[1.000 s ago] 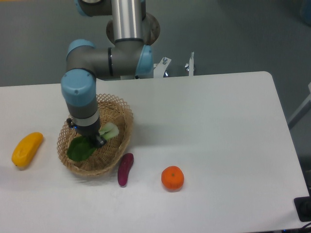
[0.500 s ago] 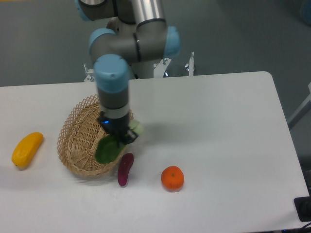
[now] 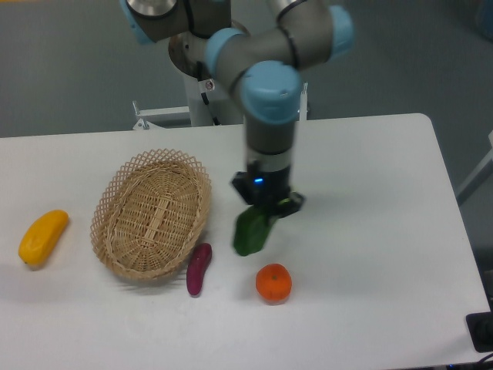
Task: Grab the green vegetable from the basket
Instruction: 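Carry the bok choy away from the basket and hold it raised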
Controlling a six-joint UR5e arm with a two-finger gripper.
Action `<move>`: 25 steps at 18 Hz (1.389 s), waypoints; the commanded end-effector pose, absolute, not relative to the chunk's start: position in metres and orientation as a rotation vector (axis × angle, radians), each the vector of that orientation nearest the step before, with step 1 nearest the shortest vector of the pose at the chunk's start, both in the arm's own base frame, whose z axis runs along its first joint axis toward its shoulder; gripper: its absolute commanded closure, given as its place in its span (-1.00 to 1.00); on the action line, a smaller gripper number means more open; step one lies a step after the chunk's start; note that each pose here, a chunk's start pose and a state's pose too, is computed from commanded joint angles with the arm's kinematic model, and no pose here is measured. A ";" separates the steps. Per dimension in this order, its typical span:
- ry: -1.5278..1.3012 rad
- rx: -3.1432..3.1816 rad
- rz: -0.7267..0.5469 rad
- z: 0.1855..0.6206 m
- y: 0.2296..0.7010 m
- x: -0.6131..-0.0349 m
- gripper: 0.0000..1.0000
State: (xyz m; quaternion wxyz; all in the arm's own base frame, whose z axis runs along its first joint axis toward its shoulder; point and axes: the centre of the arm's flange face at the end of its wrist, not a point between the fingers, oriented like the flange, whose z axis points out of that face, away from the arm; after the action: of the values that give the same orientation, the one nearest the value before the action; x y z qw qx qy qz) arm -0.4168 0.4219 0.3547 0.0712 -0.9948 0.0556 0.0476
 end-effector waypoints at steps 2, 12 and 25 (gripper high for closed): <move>0.211 -2.992 0.153 0.354 0.402 -0.438 0.86; 0.330 -3.019 0.134 0.330 0.349 -0.502 0.88; 0.365 -3.038 0.035 0.338 0.352 -0.539 0.76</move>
State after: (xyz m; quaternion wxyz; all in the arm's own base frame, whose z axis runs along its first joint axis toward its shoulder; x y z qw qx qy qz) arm -0.5387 0.3523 0.3380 0.0407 -0.9920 0.1193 0.0113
